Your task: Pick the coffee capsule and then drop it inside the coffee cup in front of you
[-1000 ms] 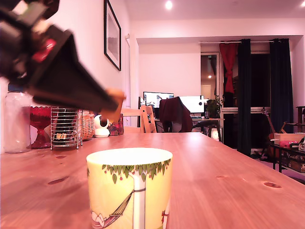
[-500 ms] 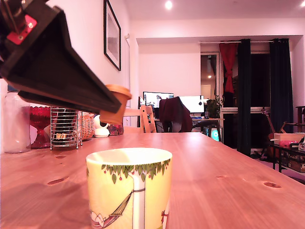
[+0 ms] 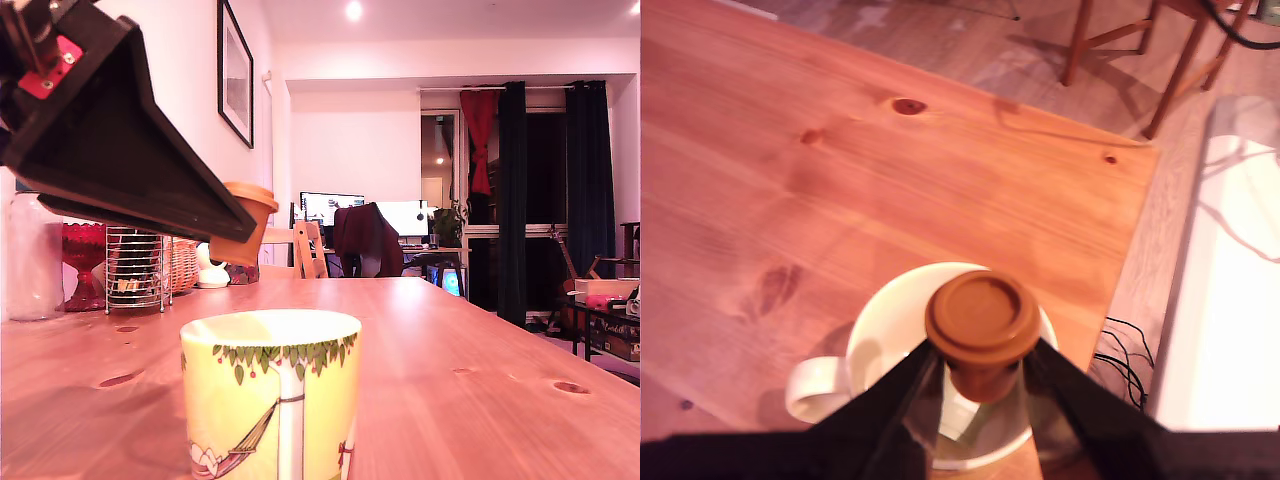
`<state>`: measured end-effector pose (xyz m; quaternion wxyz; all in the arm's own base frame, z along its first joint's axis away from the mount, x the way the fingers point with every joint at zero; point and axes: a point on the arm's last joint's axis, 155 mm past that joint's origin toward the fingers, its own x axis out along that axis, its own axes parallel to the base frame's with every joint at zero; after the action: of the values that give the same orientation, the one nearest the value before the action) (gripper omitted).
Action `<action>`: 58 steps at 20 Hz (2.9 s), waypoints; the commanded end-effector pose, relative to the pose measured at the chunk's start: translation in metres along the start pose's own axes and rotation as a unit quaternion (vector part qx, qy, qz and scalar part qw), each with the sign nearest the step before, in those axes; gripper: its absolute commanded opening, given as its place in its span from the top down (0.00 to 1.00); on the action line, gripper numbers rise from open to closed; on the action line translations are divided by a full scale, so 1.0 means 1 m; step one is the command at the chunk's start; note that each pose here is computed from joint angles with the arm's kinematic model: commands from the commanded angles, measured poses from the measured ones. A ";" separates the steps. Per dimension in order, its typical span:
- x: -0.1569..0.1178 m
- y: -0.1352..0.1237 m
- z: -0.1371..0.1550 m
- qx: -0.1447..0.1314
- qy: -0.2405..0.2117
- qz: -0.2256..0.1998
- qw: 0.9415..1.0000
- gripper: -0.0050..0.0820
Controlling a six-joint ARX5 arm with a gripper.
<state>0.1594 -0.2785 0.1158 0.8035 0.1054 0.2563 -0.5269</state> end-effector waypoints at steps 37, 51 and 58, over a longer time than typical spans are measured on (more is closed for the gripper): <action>0.046 0.007 0.009 -0.077 0.085 0.009 0.993 0.24; 0.015 0.000 0.061 -0.043 0.044 0.020 0.998 0.67; -0.024 0.009 0.066 -0.034 0.030 0.062 0.997 0.97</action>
<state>0.1801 -0.2858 0.1803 0.8283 0.1064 0.2964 -0.4633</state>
